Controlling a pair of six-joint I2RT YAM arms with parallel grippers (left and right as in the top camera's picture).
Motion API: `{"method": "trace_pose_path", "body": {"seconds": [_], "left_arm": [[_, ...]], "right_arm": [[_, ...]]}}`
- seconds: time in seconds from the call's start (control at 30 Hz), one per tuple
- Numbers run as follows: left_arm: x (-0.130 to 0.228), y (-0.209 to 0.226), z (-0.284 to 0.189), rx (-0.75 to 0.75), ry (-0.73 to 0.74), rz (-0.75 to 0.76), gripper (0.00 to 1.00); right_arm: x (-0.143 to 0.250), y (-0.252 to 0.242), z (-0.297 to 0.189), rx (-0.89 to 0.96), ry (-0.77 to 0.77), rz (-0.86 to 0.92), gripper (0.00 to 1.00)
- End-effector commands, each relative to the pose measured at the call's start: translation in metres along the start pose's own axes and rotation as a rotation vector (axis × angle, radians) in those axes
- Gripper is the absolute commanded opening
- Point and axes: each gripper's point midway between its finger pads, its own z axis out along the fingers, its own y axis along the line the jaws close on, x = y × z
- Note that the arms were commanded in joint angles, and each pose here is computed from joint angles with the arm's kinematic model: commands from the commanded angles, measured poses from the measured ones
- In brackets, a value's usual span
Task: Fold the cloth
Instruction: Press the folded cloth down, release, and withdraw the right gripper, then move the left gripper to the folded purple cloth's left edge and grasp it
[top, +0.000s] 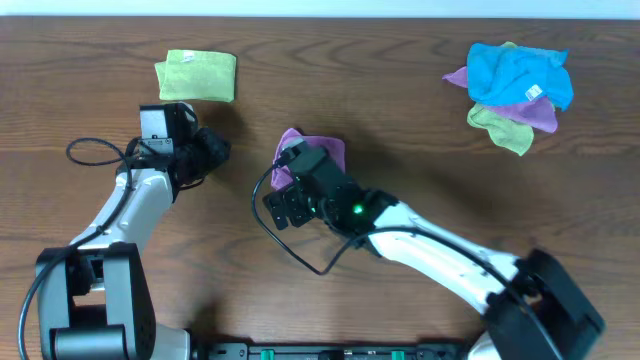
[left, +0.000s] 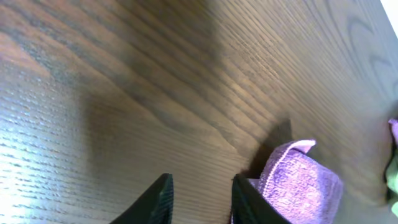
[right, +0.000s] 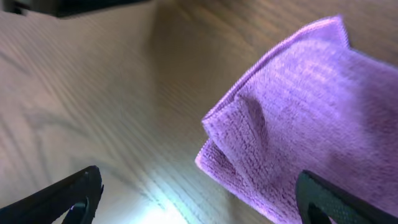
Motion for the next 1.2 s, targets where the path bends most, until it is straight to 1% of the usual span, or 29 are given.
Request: {"method": "trace_pose_path", "body": {"seconds": [0.0,0.07,0.13,0.23,0.3,0.4,0.47,0.57,0.7,0.8,0.93,1.03,1.17], "left_arm": [[-0.006,-0.010,-0.008,0.036,-0.014,-0.007,0.36],[-0.006,-0.011,-0.008,0.039,-0.012,-0.025,0.38],[-0.004,-0.013,-0.008,0.053,-0.003,-0.034,0.48],[0.000,-0.019,-0.008,0.088,0.025,-0.038,0.73],[0.005,-0.023,-0.009,0.111,0.048,-0.046,0.84],[0.010,-0.031,-0.010,0.156,0.084,-0.077,0.98],[0.014,-0.036,-0.011,0.181,0.106,-0.095,0.95],[0.023,-0.040,-0.013,0.202,0.151,-0.114,0.95],[0.042,-0.038,-0.012,0.174,0.222,-0.143,0.95],[0.055,-0.040,-0.011,0.160,0.261,-0.138,0.95],[0.072,-0.049,-0.008,0.155,0.306,-0.121,0.95],[0.083,-0.053,-0.006,0.141,0.325,-0.109,0.95],[0.099,-0.042,-0.003,0.097,0.362,-0.142,0.95]], "right_arm": [[-0.008,0.006,-0.015,-0.009,-0.013,-0.010,0.99],[-0.006,0.005,-0.019,-0.004,-0.003,-0.008,0.99],[-0.005,0.000,-0.023,0.012,0.003,-0.001,0.99],[-0.010,-0.015,-0.036,0.042,-0.002,0.052,0.99],[-0.014,-0.026,-0.047,0.062,-0.011,0.096,0.99],[-0.012,-0.048,-0.068,0.106,0.000,0.161,0.99],[-0.006,-0.062,-0.081,0.138,0.024,0.189,0.99],[0.009,-0.075,-0.106,0.160,0.076,0.184,0.99],[0.029,-0.079,-0.135,0.185,0.093,0.184,0.99],[0.046,-0.078,-0.153,0.180,0.057,0.188,0.99],[0.079,-0.083,-0.175,0.179,-0.002,0.265,0.99],[0.097,-0.074,-0.192,0.099,-0.081,0.279,0.99],[0.114,-0.070,-0.209,0.062,-0.165,0.327,0.99]]}}
